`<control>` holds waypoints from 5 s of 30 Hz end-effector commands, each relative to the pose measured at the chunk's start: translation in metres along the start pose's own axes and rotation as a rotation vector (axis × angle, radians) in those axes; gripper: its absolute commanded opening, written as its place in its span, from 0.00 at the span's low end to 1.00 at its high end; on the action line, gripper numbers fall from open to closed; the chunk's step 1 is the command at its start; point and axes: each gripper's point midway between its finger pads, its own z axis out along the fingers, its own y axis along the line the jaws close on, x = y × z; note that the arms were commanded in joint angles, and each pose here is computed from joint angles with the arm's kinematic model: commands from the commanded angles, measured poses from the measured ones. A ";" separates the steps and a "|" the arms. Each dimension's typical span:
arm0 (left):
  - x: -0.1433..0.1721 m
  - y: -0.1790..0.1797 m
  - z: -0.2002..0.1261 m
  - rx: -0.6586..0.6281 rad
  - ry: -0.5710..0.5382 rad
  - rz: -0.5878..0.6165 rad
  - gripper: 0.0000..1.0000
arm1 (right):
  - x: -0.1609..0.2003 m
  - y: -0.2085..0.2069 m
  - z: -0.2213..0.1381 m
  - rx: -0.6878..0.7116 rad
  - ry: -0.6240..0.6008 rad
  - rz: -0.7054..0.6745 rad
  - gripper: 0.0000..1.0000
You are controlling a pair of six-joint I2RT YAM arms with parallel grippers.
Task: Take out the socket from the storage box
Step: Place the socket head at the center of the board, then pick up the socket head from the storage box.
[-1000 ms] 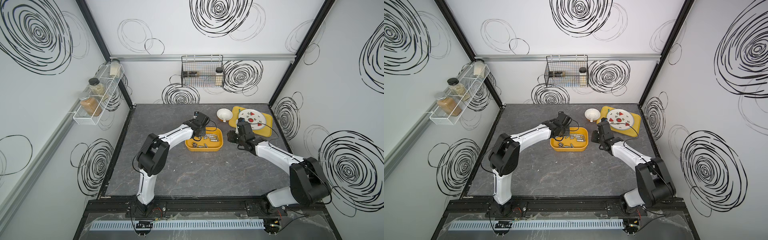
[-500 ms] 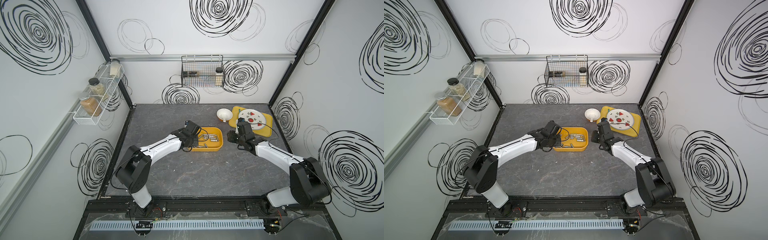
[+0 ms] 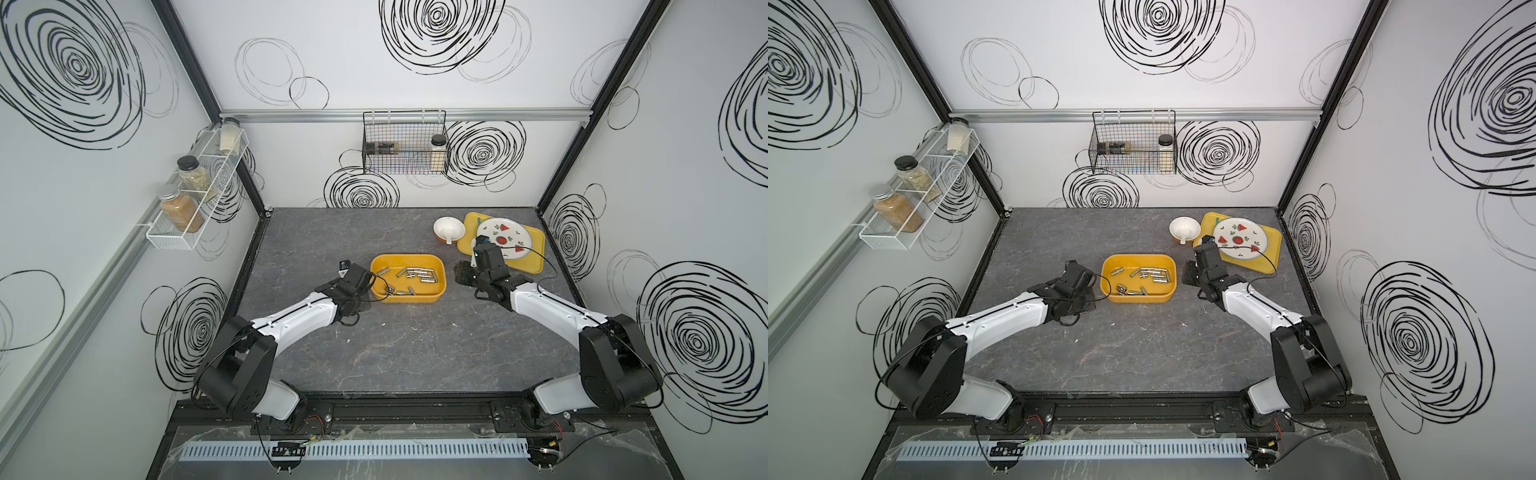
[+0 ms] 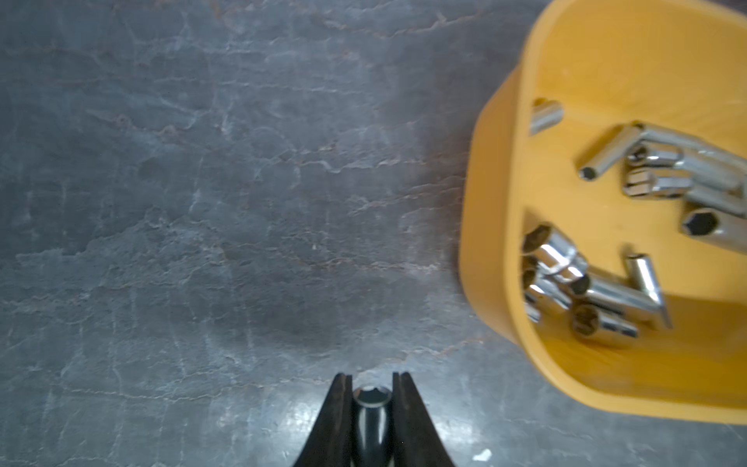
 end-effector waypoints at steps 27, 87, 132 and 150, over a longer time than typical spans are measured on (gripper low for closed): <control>0.000 0.003 0.050 -0.039 -0.015 0.000 0.35 | 0.006 -0.002 0.007 0.017 0.013 -0.009 0.46; -0.017 0.008 -0.059 0.154 -0.328 -0.034 0.46 | 0.066 0.075 0.130 0.012 0.468 -0.698 0.39; -0.017 0.010 -0.052 0.117 -0.321 -0.029 0.46 | 0.011 0.105 0.097 0.038 0.300 -0.321 0.15; -0.016 0.010 -0.049 0.118 -0.316 -0.029 0.46 | -0.045 0.058 0.041 0.086 0.164 -0.194 0.12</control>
